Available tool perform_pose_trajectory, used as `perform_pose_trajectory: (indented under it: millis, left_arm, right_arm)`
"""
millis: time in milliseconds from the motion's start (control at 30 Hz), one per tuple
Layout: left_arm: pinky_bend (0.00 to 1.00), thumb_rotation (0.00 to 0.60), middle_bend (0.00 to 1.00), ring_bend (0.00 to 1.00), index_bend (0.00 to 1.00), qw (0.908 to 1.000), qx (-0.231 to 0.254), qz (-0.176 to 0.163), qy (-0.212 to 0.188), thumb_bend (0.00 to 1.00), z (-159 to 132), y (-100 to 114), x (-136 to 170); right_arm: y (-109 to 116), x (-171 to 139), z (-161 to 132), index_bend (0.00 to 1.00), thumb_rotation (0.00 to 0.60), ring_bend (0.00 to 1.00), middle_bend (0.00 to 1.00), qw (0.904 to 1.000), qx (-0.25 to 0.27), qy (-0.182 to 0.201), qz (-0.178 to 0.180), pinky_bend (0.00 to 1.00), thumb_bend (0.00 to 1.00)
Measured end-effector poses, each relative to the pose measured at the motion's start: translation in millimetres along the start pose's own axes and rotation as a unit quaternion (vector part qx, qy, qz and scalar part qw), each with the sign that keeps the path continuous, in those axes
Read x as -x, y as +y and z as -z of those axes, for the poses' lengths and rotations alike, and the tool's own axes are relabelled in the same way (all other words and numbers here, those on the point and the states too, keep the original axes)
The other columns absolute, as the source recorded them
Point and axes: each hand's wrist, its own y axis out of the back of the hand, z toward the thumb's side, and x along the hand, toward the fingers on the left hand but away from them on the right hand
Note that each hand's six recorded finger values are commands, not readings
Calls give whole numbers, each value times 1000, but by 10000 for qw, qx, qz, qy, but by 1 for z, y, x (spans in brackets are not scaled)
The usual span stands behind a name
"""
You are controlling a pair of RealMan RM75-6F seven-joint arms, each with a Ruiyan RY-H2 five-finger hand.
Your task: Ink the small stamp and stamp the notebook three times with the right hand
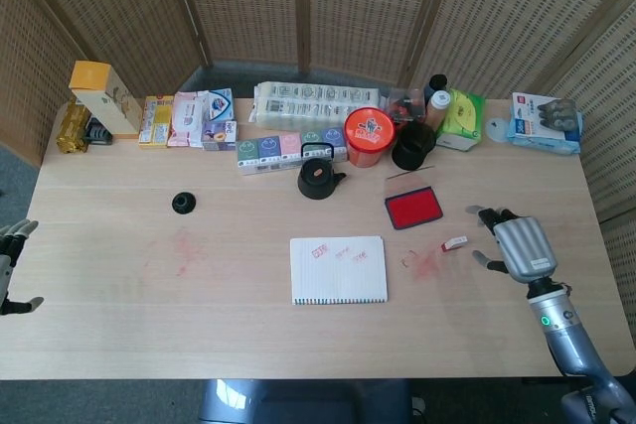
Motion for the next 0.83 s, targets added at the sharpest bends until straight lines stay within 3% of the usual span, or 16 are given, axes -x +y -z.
perform_pose_trajectory:
  millis: [233, 400, 833]
  left_arm:
    - [57, 600, 0, 0, 0, 9995, -36, -135, -277, 0, -6, 3, 5]
    - [57, 600, 0, 0, 0, 9982, -24, -460, -381, 0, -6, 10, 12]
    - [57, 600, 0, 0, 0, 9926, -6, -1065, -590, 0, -6, 21, 29]
  right_arm:
    - [12, -30, 9, 128, 505, 8, 43, 9983, -17, -574, -66, 261, 3]
    - [16, -53, 14, 132, 506, 0, 34, 9947, 64, -1027, 75, 219, 2]
    - [25, -85, 11, 139, 514, 0, 34, 9887, 151, -1449, 357, 186, 1]
